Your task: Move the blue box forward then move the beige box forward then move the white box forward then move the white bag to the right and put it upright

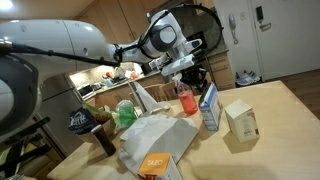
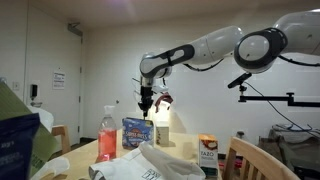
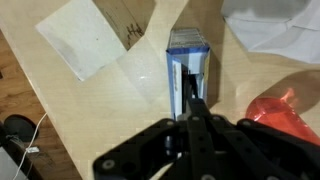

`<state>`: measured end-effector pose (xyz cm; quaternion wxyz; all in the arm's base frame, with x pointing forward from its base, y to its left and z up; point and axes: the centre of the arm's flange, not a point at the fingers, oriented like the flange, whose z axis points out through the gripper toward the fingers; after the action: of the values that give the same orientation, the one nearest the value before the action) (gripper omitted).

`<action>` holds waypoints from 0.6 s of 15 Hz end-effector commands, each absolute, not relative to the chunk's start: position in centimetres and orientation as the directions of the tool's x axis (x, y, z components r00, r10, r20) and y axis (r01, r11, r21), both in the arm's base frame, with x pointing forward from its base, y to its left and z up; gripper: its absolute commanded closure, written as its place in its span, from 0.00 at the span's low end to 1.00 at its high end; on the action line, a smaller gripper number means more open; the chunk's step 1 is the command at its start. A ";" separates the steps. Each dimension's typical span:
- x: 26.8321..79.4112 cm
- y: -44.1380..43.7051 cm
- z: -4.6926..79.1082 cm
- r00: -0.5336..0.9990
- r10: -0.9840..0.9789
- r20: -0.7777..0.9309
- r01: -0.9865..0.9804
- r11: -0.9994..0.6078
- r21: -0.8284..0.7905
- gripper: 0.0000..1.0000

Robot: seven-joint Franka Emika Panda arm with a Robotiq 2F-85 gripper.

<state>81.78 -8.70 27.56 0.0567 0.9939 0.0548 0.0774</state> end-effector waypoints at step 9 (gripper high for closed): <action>78.5 -7.8 28.7 0.976 0.159 0.150 0.128 -0.973 0.193 1.00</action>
<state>81.87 -8.28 27.79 0.0707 0.9925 0.0630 0.0779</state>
